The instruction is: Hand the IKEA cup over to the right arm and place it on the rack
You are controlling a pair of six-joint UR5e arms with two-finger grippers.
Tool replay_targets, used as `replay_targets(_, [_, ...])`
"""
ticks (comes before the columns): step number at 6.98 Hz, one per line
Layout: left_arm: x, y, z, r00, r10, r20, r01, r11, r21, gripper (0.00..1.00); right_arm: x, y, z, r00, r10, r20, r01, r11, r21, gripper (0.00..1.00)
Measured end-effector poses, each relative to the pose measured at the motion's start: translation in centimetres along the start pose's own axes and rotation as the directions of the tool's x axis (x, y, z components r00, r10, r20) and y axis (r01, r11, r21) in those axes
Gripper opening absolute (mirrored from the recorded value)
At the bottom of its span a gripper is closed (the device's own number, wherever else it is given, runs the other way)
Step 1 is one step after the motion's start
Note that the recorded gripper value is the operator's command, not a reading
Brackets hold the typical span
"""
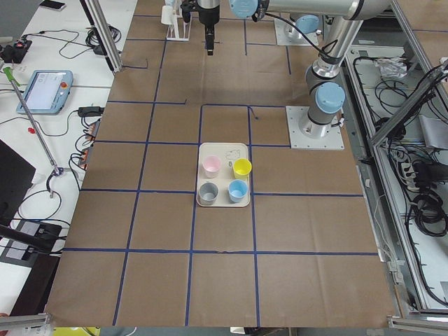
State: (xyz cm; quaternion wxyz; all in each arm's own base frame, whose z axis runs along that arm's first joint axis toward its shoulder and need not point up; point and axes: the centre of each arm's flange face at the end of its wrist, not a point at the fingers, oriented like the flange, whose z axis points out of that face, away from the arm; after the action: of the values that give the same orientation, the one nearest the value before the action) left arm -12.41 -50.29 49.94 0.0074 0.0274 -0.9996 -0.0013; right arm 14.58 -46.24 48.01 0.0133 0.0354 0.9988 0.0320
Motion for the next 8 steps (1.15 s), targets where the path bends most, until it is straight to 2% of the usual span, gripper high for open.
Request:
replay_targets(2, [0.00,-0.02,-0.10,1.000,-0.002,0.000,0.002,1.000,0.002,1.00,-0.71,-0.51,0.34,1.000,-0.024,-0.003,0.024,1.000,0.013,1.00])
replay_targets(8, [0.01,-0.04,-0.25,1.000,-0.006,0.000,0.006,1.000,0.005,1.00,-0.76,-0.63,0.58,1.000,-0.025,-0.007,0.025,1.000,0.010,1.00])
